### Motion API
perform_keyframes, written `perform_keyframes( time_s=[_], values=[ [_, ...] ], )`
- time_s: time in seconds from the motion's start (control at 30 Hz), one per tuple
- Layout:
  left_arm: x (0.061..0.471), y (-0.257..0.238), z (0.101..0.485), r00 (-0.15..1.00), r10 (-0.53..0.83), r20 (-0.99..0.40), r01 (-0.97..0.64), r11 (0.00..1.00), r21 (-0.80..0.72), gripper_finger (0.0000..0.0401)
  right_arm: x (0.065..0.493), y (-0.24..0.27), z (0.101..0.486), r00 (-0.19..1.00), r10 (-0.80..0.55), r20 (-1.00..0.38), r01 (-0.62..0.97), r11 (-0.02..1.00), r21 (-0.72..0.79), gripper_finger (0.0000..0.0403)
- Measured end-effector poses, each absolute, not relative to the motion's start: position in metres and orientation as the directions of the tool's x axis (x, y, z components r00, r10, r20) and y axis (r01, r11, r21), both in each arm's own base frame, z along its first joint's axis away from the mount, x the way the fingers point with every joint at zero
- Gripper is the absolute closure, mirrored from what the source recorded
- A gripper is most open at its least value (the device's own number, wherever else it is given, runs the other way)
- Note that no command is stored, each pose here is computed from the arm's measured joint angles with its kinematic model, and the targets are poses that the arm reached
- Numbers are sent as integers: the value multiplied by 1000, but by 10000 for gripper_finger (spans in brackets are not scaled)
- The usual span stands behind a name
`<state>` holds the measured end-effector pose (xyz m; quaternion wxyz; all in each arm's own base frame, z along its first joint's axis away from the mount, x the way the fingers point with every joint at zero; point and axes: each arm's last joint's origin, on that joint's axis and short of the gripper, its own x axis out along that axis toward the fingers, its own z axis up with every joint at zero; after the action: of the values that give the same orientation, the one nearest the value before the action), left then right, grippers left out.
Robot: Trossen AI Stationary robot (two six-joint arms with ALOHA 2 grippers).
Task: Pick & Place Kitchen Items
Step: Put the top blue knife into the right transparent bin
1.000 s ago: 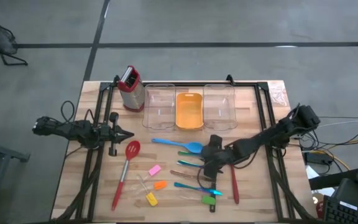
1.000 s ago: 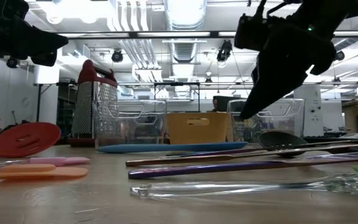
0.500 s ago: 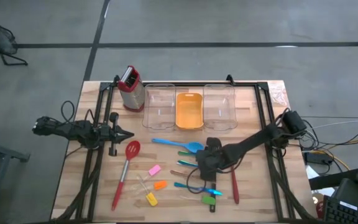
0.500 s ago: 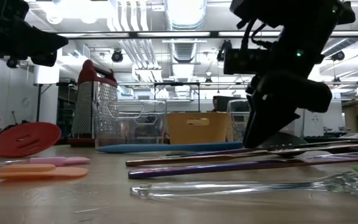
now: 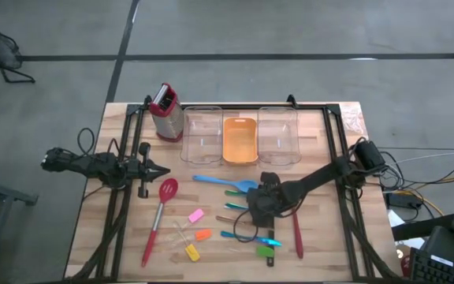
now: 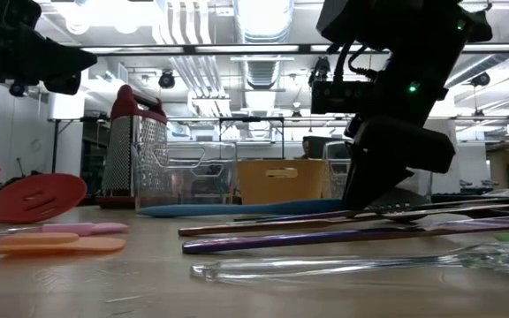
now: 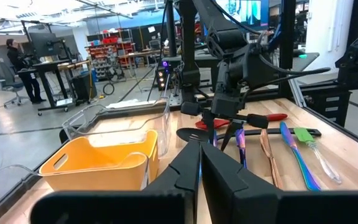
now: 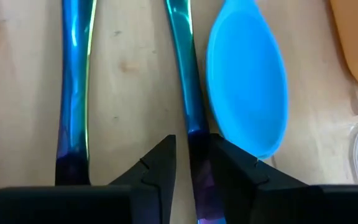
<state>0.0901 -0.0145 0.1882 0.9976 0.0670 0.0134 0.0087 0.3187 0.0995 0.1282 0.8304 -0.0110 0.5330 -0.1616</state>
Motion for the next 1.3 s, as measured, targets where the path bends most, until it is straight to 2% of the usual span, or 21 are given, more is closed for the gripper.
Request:
perform_keyframes(
  time_s=[0.57,0.8,1.3],
  values=[
    [90,-14,188,999,20,-27,-16,991,134,383,322,100,132,381,-225,-897,240,961,-139,333],
    [90,-15,188,999,19,-27,-15,991,134,380,324,101,133,387,-238,-891,227,961,-158,310],
    [90,-15,188,999,19,-27,-15,991,134,381,325,96,132,381,-254,-889,241,956,-170,236]
  ],
)
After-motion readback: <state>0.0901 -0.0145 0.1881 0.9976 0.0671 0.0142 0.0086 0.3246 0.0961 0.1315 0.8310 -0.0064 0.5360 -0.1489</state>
